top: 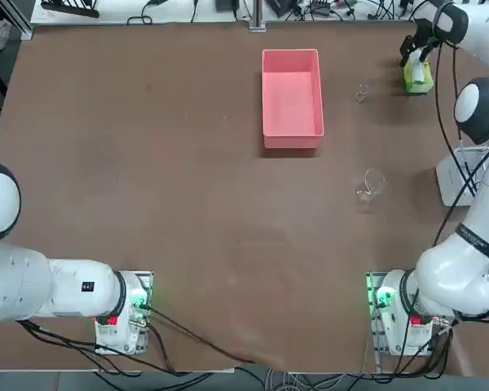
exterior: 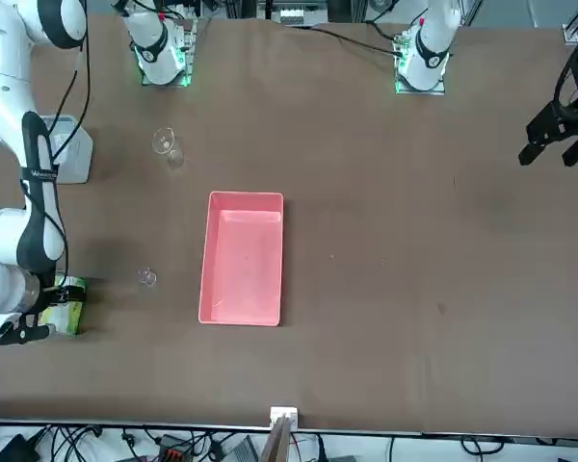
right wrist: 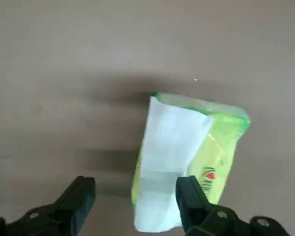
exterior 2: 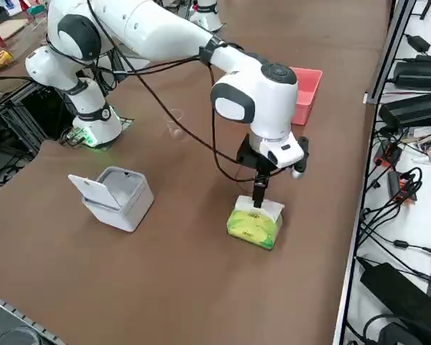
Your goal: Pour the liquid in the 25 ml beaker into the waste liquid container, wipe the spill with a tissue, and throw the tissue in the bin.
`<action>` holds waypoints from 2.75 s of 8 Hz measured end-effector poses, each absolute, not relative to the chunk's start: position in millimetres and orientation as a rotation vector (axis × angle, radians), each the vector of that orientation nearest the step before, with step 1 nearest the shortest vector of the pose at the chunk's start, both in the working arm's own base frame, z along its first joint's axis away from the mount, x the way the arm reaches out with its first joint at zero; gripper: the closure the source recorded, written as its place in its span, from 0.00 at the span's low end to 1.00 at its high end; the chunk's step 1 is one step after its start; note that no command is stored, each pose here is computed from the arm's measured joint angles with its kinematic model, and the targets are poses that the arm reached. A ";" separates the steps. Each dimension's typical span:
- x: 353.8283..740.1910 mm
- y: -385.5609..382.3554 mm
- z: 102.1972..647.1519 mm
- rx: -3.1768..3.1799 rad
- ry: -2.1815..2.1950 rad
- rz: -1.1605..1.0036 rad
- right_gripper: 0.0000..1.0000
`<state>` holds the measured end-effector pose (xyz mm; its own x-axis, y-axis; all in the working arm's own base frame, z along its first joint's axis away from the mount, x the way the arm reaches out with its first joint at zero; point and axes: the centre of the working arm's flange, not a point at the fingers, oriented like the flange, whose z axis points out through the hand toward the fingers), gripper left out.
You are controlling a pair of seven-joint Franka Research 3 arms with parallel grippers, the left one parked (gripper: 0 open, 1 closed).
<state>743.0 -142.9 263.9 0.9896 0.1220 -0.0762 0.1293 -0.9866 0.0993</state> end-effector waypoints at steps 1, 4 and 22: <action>742.0 -147.6 262.1 3.018 0.187 -0.114 0.01; 741.3 -149.8 259.3 3.008 0.187 -0.123 0.30; 735.7 -148.9 277.6 3.002 0.170 -0.260 0.98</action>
